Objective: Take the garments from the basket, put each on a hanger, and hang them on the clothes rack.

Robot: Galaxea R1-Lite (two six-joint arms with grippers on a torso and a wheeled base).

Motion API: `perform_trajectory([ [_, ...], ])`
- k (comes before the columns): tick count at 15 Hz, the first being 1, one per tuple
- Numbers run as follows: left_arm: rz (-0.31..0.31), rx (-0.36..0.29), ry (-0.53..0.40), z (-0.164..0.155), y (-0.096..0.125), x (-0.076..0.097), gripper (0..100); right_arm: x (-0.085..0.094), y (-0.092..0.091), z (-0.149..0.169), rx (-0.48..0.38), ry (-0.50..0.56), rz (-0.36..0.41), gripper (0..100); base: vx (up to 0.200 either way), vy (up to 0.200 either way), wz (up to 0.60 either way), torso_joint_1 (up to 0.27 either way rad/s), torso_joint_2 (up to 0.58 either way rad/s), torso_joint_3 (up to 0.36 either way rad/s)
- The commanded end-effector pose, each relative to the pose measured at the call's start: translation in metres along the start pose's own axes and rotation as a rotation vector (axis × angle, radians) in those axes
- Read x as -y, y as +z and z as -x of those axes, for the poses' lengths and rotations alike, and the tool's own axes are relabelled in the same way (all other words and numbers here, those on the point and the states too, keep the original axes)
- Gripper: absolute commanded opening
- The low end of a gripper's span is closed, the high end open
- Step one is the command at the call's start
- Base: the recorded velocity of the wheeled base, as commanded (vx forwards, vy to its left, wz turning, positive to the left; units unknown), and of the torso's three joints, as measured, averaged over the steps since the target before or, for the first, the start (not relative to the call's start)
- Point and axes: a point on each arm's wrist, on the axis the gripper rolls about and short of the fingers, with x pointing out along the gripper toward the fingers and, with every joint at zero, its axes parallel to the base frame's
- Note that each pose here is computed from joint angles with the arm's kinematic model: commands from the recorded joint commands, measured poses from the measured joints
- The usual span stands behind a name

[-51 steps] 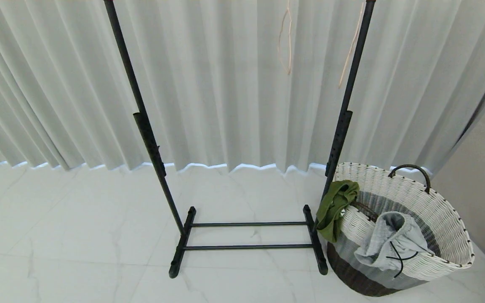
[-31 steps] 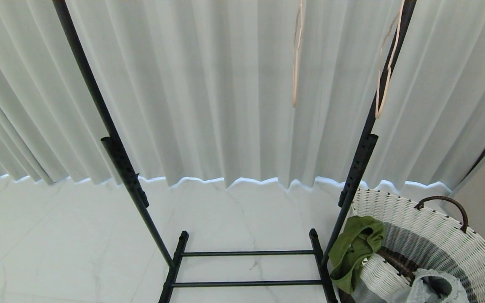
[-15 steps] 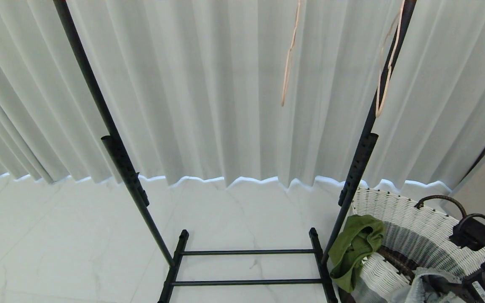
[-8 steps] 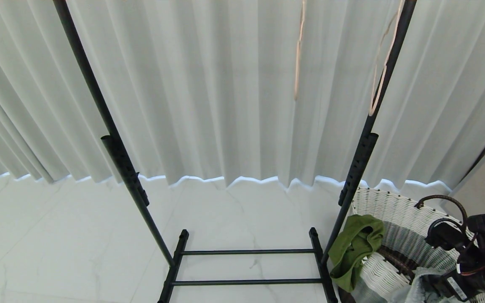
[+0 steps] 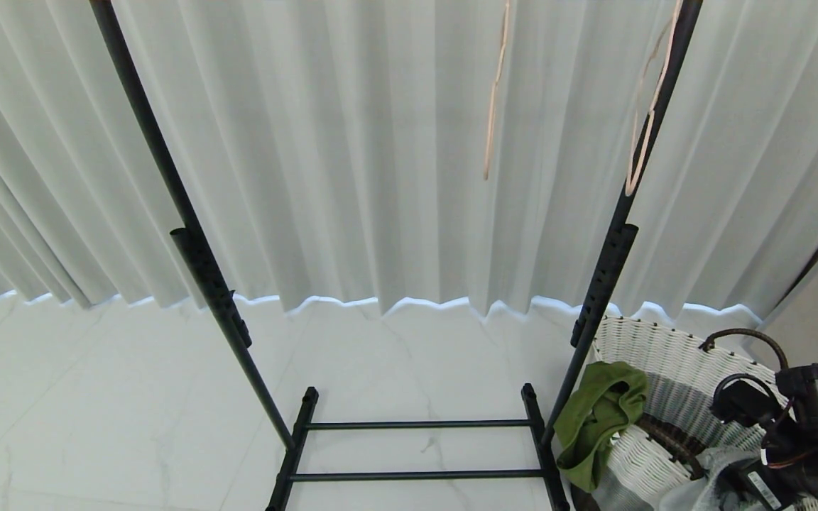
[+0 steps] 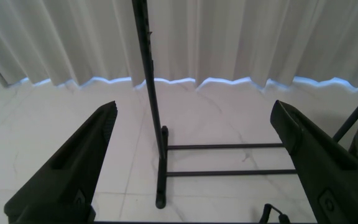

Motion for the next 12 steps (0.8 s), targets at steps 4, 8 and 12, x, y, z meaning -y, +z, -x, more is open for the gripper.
perform_trajectory([
  [4,0.0,0.0,0.0,0.0,0.0,0.0,100,0.009,0.01,0.038,0.137,-0.055,-0.014,0,0.0,0.0,0.0,0.0,0.0,0.0],
  [8,0.0,0.0,0.0,0.0,0.0,0.0,100,0.036,0.021,0.108,0.234,-0.1,-0.044,0,0.0,0.0,0.0,0.0,0.0,0.0],
  [12,0.003,0.0,0.0,0.0,0.0,0.0,100,0.052,0.018,0.186,0.342,-0.117,-0.039,0,0.0,0.0,0.0,0.0,0.0,0.0],
])
